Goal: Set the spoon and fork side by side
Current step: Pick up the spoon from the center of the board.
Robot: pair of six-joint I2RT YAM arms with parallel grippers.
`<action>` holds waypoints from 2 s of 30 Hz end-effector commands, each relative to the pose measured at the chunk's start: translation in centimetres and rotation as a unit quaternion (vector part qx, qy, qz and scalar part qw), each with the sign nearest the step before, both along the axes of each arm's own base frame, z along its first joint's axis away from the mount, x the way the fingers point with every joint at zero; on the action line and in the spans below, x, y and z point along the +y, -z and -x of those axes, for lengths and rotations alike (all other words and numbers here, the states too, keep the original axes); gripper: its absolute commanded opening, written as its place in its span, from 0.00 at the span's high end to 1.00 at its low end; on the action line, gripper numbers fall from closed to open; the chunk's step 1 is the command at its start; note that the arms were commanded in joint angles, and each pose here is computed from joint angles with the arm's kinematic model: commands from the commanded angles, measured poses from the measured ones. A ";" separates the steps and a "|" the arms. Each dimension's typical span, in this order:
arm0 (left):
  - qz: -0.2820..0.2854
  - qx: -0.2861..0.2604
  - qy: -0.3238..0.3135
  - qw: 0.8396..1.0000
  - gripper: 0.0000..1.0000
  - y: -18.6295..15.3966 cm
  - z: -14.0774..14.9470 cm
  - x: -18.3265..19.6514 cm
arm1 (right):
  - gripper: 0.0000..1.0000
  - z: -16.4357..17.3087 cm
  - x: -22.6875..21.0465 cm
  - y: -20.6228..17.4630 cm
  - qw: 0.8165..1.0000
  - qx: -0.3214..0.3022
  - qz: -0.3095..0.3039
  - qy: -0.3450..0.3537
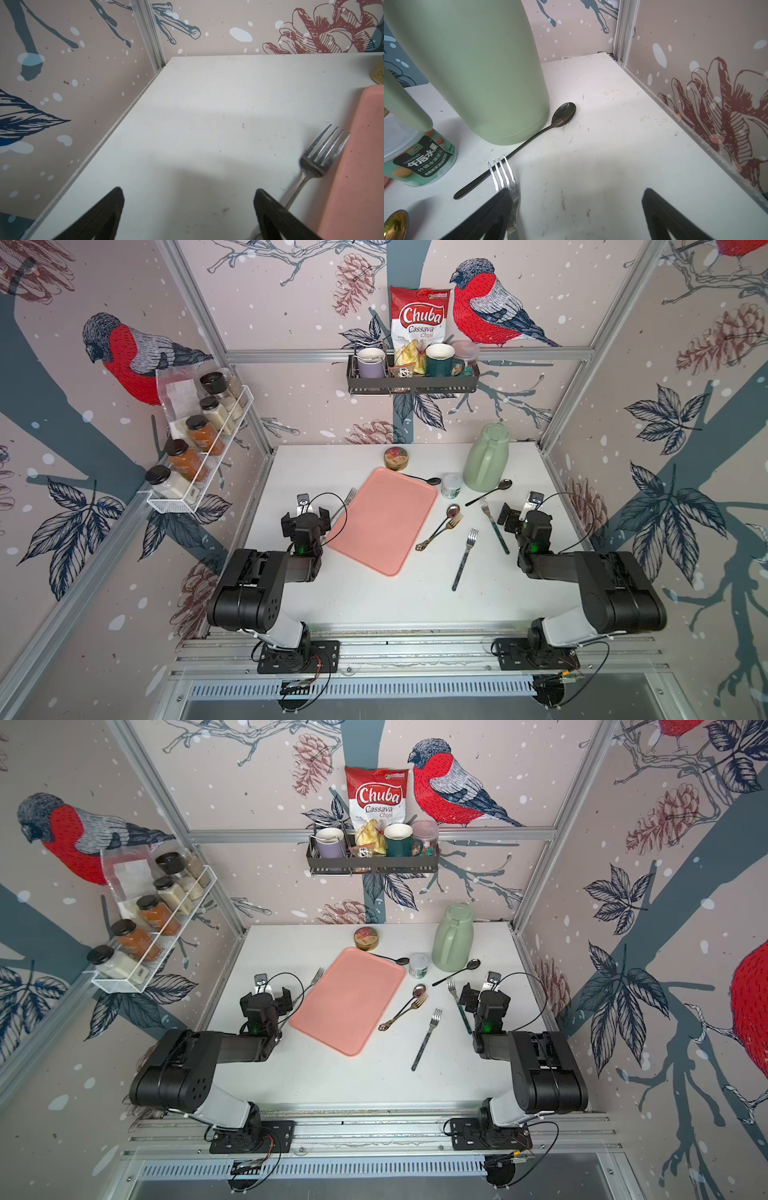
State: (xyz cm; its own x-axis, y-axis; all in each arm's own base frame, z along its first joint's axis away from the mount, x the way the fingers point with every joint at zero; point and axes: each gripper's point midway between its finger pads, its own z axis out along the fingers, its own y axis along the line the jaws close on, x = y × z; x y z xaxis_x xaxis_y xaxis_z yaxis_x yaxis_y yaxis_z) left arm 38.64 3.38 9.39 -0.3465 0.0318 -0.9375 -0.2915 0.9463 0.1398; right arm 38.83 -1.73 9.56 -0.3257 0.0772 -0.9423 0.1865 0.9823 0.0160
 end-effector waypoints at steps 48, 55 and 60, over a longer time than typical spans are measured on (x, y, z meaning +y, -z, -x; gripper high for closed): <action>0.139 0.038 0.191 0.971 0.07 -14.8 4.6 -17.4 | 0.01 6.7 15.4 -16.8 0.956 0.119 -0.227 -0.141; 0.147 0.104 0.292 0.939 0.17 -13.2 5.8 -23.6 | 0.01 7.8 22.4 -14.8 0.946 0.137 -0.209 -0.206; 0.180 0.135 0.242 0.944 0.21 -9.8 4.7 -19.5 | 0.01 6.6 26.1 -12.5 0.949 0.140 -0.188 -0.210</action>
